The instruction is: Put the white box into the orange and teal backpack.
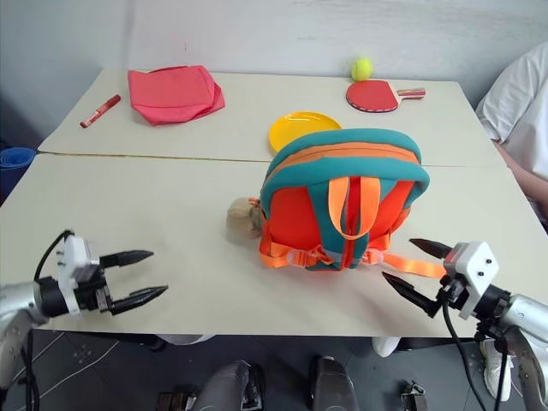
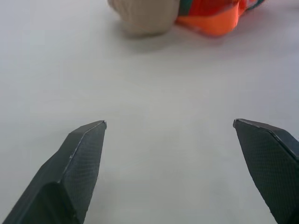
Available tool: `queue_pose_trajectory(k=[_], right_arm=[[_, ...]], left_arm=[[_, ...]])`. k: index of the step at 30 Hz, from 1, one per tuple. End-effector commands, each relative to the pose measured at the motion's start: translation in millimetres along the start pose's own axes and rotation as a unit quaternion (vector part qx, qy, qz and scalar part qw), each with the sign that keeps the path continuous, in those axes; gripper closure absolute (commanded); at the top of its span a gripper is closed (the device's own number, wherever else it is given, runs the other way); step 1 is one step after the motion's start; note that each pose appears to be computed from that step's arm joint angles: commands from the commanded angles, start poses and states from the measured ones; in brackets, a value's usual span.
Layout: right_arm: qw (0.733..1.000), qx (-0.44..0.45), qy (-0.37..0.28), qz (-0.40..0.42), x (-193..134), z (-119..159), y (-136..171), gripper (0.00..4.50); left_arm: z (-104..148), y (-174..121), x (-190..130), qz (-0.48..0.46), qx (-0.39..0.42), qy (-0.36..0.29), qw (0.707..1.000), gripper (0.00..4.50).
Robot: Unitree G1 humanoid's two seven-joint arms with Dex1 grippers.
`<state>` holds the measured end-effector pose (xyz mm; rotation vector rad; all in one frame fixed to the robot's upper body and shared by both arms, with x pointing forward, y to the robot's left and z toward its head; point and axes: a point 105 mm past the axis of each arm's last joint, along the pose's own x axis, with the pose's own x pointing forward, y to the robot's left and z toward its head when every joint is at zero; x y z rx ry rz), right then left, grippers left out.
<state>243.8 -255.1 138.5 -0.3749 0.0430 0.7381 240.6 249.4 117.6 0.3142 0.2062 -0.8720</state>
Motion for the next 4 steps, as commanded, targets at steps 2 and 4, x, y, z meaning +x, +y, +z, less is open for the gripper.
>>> queue_pose_trajectory(k=[2, 4], right_arm=[[0.998, -0.065, 0.001, 0.018, -8.3, 3.7, -9.3, 0.02], [0.997, -0.072, 0.004, 0.012, -9.3, -0.5, -13.8, 0.02]], left_arm=[[3.6, 9.7, -3.4, 0.033, 0.051, 0.004, 0.998, 0.00], [5.7, 9.6, -2.8, 0.034, 0.054, -0.003, 0.998, 0.00]])
